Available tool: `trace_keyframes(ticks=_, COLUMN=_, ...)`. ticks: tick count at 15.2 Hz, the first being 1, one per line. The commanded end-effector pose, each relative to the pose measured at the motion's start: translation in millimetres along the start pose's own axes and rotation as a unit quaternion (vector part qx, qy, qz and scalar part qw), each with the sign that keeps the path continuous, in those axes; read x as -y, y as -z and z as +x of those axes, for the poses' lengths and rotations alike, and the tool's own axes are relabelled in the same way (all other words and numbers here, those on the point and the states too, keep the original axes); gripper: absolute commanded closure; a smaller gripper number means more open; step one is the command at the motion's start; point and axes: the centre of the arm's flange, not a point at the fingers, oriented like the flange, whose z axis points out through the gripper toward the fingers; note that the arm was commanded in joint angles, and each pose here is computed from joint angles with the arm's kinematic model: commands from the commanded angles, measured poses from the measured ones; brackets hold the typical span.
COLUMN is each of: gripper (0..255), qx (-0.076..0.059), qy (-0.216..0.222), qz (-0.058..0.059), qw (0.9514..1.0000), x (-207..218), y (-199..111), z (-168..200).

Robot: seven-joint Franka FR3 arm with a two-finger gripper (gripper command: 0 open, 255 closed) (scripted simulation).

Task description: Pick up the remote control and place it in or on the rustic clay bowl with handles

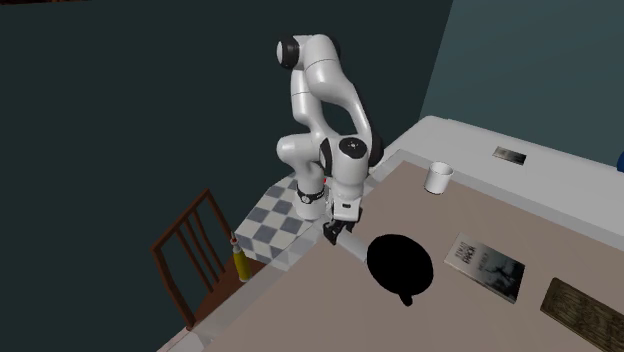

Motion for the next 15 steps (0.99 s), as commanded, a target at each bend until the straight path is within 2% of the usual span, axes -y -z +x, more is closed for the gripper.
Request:
trace_keyframes(ticks=1, gripper=255, qx=0.0, qy=0.0, qz=0.0, qw=1.0, x=-1.2, y=10.8, z=-0.2)
trace_keyframes(ticks=15, gripper=255, qx=0.0, qy=0.0, qz=0.0, qw=1.0, x=-2.7, y=84.7, z=-0.1)
